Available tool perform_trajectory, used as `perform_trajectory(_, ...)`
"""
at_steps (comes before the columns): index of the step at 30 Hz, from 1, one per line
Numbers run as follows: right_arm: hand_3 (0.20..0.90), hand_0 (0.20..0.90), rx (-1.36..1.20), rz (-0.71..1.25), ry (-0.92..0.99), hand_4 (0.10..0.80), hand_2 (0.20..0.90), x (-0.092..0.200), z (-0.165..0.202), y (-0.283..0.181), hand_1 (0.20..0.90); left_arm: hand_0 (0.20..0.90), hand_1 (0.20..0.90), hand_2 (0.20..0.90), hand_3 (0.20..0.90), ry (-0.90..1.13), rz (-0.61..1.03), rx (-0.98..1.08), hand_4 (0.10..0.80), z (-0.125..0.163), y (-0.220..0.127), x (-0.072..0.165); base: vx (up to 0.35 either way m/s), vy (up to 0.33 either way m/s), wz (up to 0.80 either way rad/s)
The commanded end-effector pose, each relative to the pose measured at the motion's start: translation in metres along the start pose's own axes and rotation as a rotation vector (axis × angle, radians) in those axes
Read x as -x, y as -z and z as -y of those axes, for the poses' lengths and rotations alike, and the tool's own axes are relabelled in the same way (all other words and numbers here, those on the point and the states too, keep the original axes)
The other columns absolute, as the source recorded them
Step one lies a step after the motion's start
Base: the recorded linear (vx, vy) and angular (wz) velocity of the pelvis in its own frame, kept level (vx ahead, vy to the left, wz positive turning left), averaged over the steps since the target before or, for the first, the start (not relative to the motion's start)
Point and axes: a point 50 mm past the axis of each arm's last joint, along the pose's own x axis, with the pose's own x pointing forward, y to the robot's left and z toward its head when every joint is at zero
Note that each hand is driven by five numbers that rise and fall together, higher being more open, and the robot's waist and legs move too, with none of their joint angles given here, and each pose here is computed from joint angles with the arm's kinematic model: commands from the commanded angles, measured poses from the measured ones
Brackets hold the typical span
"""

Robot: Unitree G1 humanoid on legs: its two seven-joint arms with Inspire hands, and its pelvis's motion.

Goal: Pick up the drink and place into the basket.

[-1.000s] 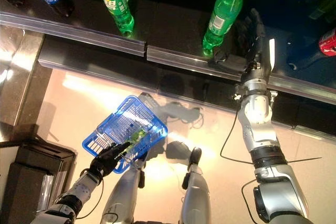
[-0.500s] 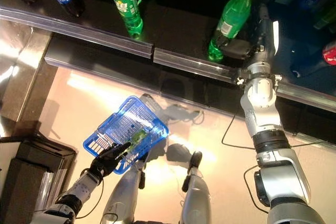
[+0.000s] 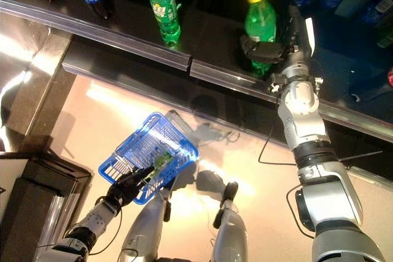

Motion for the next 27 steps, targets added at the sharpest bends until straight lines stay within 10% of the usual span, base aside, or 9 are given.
perform_trajectory(1, 0.2, 0.3, 0.035, 0.258, 0.018, 0.1, 0.3, -0.0234, 0.0154, -0.0736, 0.3, 0.3, 0.3, 0.3, 0.2, -0.056, -0.111, -0.145, 0.1, -0.0402, 0.0166, 0.0247, 0.0, 0.0, 0.0)
perform_trajectory(27, 0.2, 0.3, 0.094, 0.315, 0.025, 0.1, 0.3, -0.0175, 0.0152, -0.0792, 0.3, 0.3, 0.3, 0.3, 0.2, -0.052, -0.068, -0.117, 0.1, -0.039, 0.0122, 0.0238, -0.003, -0.001, 0.01)
